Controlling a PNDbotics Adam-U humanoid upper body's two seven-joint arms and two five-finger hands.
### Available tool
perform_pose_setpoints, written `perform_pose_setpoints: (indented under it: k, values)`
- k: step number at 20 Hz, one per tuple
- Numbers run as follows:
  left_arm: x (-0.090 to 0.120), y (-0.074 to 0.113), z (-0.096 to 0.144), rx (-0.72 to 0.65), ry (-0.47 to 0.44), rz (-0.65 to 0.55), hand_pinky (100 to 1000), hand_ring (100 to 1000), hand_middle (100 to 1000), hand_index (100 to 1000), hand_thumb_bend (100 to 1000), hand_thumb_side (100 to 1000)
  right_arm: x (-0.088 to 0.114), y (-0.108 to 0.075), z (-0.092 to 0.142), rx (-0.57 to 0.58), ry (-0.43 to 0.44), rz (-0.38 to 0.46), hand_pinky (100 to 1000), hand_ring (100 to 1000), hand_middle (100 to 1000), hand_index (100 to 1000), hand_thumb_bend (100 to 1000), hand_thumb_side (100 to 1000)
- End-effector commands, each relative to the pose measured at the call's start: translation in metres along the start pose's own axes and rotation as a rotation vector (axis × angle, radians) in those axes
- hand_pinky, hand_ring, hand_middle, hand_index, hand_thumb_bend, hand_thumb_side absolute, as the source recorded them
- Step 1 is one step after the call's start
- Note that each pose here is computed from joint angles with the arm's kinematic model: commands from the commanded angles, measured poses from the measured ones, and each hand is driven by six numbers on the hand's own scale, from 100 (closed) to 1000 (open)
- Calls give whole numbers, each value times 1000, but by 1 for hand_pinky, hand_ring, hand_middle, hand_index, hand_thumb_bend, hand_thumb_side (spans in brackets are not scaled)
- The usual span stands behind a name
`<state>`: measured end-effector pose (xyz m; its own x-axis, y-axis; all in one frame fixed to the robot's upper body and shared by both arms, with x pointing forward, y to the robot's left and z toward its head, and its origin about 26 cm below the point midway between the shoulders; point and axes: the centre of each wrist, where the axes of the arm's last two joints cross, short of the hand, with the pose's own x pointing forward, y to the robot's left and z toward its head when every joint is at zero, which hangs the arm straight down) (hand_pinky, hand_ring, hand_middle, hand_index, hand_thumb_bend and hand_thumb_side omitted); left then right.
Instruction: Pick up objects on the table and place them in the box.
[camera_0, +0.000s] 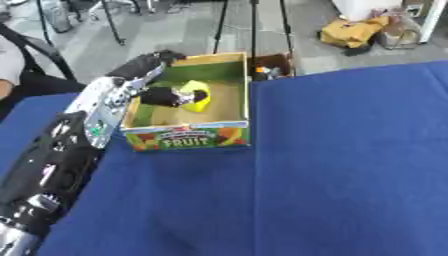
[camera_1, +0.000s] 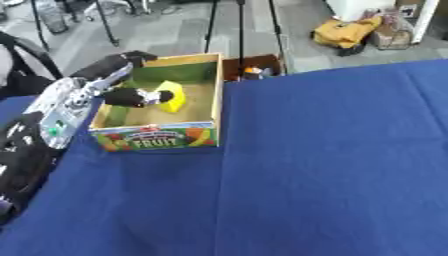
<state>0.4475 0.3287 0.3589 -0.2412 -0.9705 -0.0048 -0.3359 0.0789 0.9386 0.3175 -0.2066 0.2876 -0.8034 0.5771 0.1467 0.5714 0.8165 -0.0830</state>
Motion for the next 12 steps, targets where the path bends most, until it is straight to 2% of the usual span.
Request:
perform_pose_setpoints:
  k: [1,2,5,7,10,12]
  values:
    - [-3,44,11,163,-36,-26,723,857,881,1000,492,936,2,-4,-2,-16,-12,14,707,793,484,809,188,644]
    - [-1,51,14,205,-59,-20,720,850,872,1000,437,944,1,-4,-1,-16,-9,16,707,793,486,809,183,642]
    - [2,71,24,330,-133,4,708,829,846,1000,380,967,1,-4,2,-19,-1,20,709,794,494,810,163,634]
    - [3,81,32,412,-177,31,702,818,830,1000,373,984,1,-3,4,-23,5,21,710,795,500,810,154,630]
    - [3,84,43,504,-230,73,691,806,814,988,347,992,1,-1,7,-28,12,22,712,796,507,811,136,623]
    - [5,78,50,541,-253,105,688,798,802,962,343,1000,1,0,9,-32,16,21,714,797,515,812,122,617]
